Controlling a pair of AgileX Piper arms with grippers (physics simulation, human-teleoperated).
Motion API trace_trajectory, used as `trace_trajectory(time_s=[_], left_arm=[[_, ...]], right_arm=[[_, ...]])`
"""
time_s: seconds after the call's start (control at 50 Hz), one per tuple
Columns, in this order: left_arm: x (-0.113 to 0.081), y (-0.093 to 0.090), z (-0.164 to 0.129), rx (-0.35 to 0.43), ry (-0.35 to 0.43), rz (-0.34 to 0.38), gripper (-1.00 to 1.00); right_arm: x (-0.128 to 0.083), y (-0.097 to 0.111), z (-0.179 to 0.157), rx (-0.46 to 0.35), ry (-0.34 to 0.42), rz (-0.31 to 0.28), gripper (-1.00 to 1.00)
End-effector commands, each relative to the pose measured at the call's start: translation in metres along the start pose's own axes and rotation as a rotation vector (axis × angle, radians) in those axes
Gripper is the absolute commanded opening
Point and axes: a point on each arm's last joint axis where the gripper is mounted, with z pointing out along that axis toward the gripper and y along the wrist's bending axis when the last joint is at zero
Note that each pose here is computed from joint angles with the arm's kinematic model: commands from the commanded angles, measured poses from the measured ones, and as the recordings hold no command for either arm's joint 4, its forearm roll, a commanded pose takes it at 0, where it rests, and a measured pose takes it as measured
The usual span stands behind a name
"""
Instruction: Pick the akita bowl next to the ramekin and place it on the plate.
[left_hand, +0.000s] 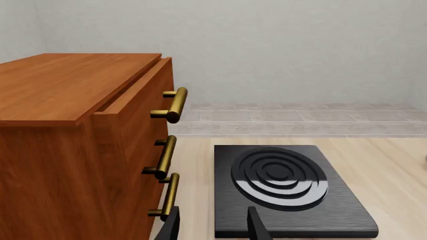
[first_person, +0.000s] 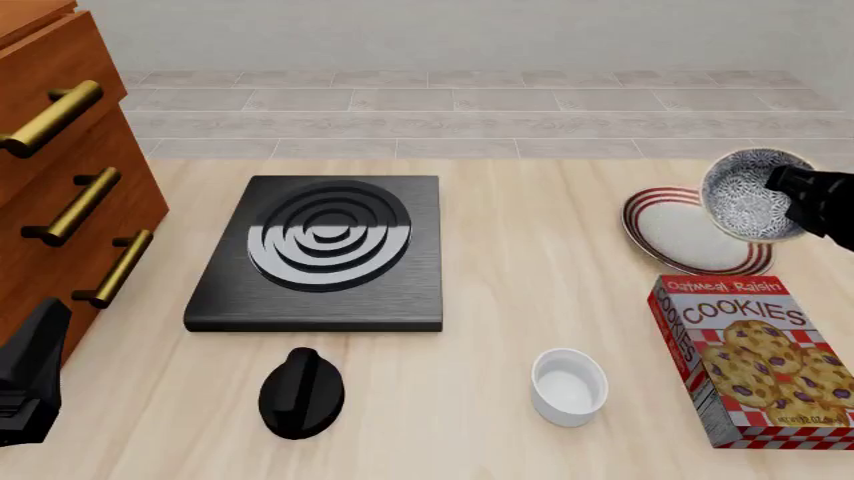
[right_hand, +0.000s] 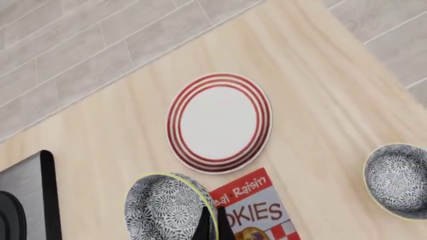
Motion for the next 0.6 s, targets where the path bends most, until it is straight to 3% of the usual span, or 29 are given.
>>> trace_trajectory(time_s=[0.02, 0.6], left_arm=[[0.000, 0.000, 0.000, 0.000, 0.000, 0.000, 1.00], [0.000, 0.000, 0.000, 0.000, 0.000, 0.000, 1.00]], right_arm=[[-0.004, -0.005, 0.012, 0.016, -0.006, 0.006, -1.00], [0.000, -0.007, 0.042, 0.023, 0.020, -0.016, -1.00]])
